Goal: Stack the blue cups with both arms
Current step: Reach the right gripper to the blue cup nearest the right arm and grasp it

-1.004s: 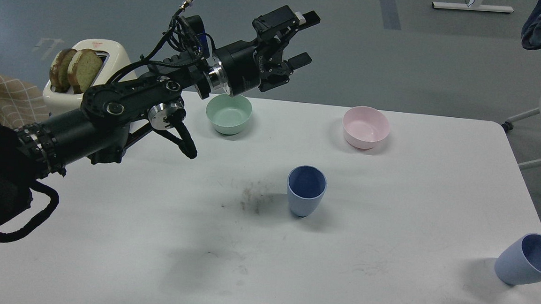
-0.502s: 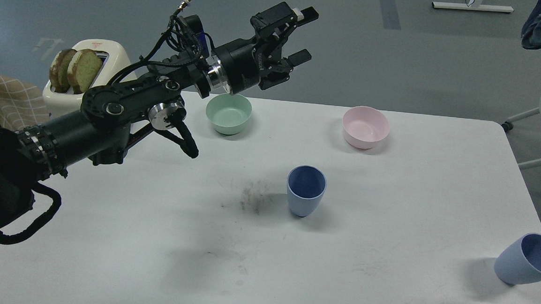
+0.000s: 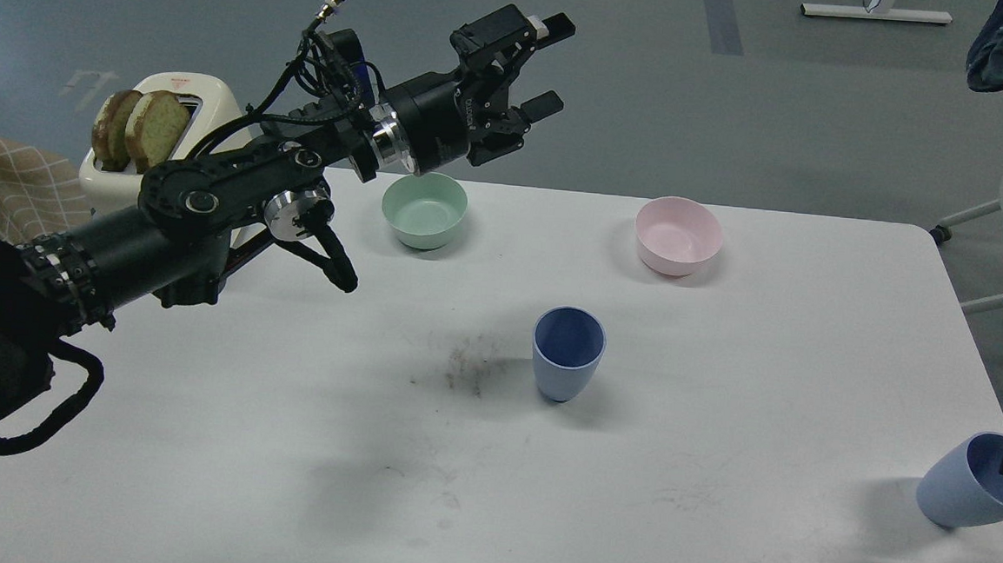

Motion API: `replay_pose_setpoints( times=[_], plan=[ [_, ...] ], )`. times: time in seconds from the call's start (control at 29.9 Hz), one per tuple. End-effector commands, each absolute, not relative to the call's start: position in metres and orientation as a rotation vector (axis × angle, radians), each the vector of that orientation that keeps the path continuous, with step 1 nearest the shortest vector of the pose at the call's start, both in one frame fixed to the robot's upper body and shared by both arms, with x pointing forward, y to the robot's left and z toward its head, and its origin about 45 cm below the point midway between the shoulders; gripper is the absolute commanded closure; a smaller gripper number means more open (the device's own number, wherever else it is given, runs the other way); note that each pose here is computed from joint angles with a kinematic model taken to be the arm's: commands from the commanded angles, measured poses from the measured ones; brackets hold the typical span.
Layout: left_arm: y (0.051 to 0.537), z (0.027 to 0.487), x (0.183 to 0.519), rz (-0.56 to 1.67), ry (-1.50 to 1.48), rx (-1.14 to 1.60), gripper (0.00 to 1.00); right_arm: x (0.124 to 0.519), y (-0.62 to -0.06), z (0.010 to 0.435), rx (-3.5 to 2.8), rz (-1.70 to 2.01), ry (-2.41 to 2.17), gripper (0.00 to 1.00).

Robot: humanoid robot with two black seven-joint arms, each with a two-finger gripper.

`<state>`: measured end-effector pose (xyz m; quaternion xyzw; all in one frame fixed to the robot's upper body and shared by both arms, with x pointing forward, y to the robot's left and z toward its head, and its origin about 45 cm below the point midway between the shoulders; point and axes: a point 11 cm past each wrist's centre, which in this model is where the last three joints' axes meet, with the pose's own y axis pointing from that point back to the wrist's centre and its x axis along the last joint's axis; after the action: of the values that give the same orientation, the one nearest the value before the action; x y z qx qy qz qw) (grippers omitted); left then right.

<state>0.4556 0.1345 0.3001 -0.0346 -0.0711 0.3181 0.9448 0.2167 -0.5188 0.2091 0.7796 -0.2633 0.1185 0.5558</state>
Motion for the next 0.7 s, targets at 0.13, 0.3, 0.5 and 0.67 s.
replay_pose_setpoints(
  times=[0.13, 0.3, 0.5, 0.67],
  plan=[
    [0.136, 0.2947, 0.4542, 0.652, -0.134, -0.066, 0.02, 0.2182, -0.5132, 0.2007, 1.855, 0.274, -0.602, 0.3],
    [0.1356, 0.2947, 0.4541, 0.652, -0.132, -0.069, 0.02, 0.2184, -0.5112, 0.1987, 1.861, 0.272, -0.596, 0.65],
    [0.1367, 0.2942, 0.454, 0.656, -0.128, -0.075, 0.02, 0.2115, -0.5129, 0.1953, 1.845, 0.279, -0.542, 0.99],
    [0.1373, 0.2934, 0.4537, 0.653, -0.137, -0.066, 0.02, 0.2141, -0.5126, 0.1999, 1.845, 0.294, -0.55, 1.0]
  ],
)
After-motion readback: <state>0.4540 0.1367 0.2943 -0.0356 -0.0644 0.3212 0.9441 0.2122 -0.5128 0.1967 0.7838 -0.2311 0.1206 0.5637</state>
